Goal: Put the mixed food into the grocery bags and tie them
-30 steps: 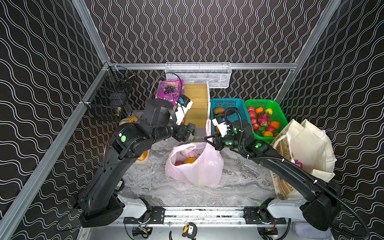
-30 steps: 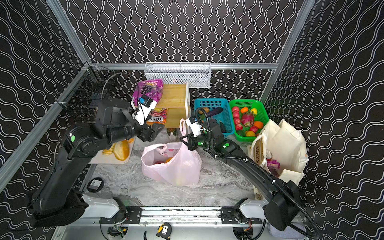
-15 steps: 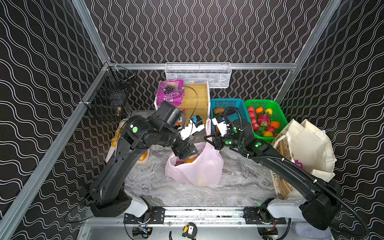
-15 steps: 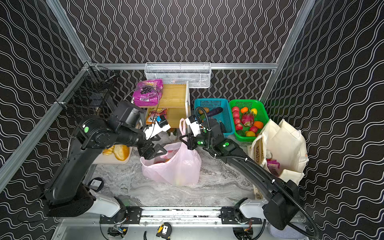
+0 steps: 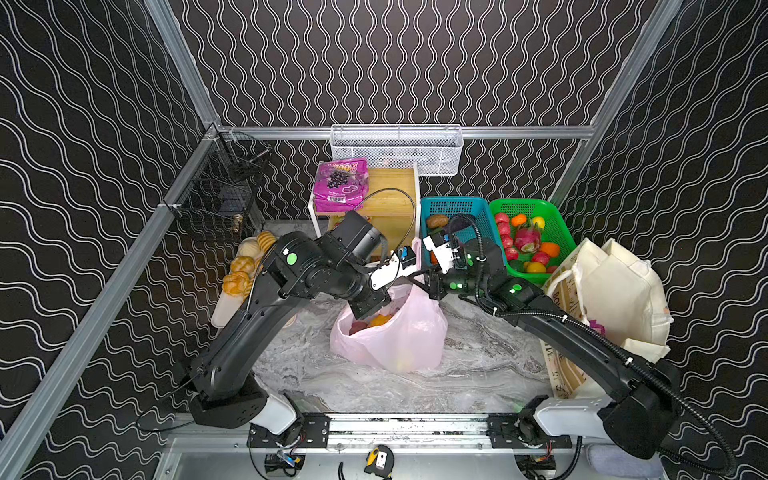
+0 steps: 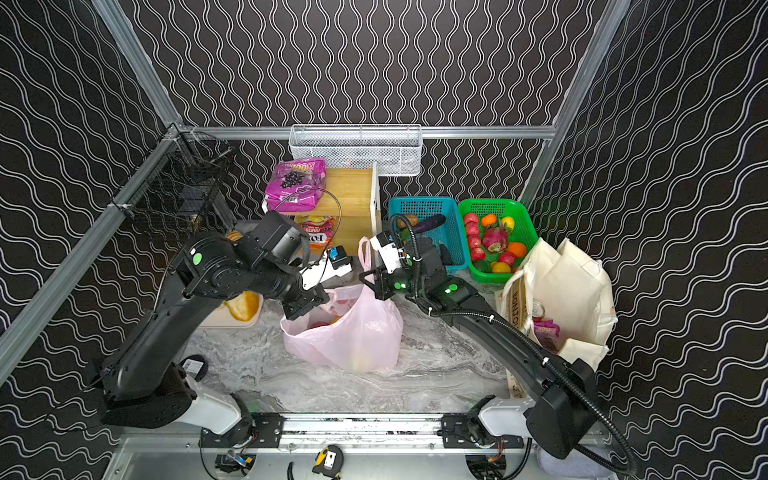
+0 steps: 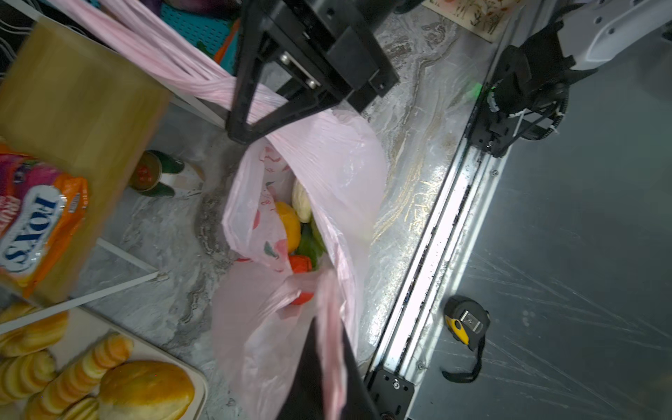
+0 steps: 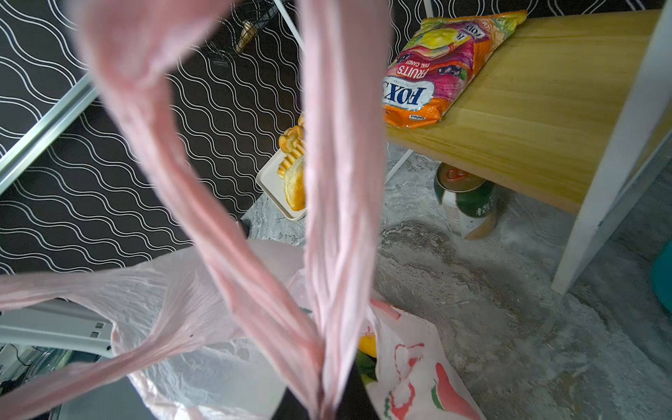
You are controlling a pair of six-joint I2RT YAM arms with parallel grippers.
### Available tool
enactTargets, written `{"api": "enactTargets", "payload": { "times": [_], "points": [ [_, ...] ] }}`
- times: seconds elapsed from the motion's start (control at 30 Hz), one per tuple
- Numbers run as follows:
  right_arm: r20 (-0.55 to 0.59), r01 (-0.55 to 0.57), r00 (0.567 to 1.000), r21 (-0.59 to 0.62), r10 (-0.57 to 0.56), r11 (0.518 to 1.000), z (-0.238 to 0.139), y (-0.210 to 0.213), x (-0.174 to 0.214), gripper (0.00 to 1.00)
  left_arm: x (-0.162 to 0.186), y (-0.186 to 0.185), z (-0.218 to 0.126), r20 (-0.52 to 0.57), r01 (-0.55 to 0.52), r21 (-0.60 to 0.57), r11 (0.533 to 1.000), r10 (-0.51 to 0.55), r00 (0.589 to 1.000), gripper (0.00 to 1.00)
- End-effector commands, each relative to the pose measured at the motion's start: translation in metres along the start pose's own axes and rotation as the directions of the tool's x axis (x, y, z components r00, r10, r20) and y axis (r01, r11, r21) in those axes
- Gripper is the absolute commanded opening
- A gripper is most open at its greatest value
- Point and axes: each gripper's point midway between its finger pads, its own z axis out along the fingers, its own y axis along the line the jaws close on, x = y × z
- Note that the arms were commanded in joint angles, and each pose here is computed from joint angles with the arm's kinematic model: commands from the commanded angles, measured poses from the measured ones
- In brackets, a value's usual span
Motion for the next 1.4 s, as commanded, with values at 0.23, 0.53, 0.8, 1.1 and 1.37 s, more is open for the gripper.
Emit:
{"api": "enactTargets", "payload": {
  "times": [0.23,0.53,0.8,1.1,1.37],
  "points": [
    [-0.087,-0.038,0.996,-0.205,0.020,0.978,0.005,0.041,0.000,0.15,-0.088,-0.028,-0.029,0.470,0.045,0.211,0.977,-0.142,0.871,0.00],
    [-0.145,-0.033,0.989,-0.369,-0.023,0.929,-0.002,0.069,0.012,0.24,-0.093,-0.002,-0.005,0.473,0.116,0.107,0.988,-0.153,0.868,0.00],
    [-0.093,0.013,0.994,-0.443,-0.060,0.896,-0.008,0.081,0.011,0.36,-0.107,-0.009,0.007,0.485,0.098,0.174,0.980,-0.172,0.857,0.00],
    [-0.048,0.058,0.995,-0.415,-0.085,0.908,-0.010,0.075,0.015,0.62,-0.109,-0.008,0.021,0.454,0.120,0.193,0.974,-0.197,0.869,0.00],
    [0.050,0.161,0.987,-0.423,-0.155,0.892,-0.022,0.079,0.016,0.75,-0.114,-0.010,0.032,0.438,0.128,0.224,0.966,-0.217,0.872,0.00]
  ]
}}
